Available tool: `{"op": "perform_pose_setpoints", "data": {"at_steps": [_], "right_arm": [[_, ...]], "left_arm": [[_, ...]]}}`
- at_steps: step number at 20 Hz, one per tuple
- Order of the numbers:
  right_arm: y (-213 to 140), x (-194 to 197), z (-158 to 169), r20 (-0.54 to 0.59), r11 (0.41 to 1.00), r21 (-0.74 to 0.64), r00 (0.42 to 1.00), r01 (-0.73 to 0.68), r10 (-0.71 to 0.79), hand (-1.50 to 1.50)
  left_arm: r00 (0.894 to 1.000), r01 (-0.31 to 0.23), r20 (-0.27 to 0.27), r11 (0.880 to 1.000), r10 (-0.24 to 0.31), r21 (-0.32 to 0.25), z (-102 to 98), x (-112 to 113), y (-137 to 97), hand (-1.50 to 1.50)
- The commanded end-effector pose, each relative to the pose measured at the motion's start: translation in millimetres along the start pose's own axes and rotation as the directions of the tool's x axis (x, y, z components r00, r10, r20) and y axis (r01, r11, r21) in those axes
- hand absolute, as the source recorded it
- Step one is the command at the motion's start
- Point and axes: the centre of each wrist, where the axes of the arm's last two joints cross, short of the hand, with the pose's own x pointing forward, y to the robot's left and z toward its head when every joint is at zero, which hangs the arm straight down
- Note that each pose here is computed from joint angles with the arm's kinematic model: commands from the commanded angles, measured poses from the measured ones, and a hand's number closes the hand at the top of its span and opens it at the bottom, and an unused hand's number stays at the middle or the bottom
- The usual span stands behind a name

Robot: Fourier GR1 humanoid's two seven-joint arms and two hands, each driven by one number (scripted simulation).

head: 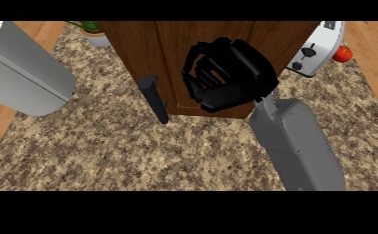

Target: Pick up the bottled water, place it into the cabinet and close the cabinet

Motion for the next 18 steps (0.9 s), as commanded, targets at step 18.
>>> {"op": "perform_pose_setpoints", "data": {"at_steps": [18], "right_arm": [[0.0, 26.7, -62.5, -0.039, 0.993, 0.116, 0.999, 0.039, -0.034, 1.5]], "left_arm": [[0.999, -0.044, -0.018, 0.998, 0.043, -0.037, -7.6, -4.5, 5.6, -1.5]]}}
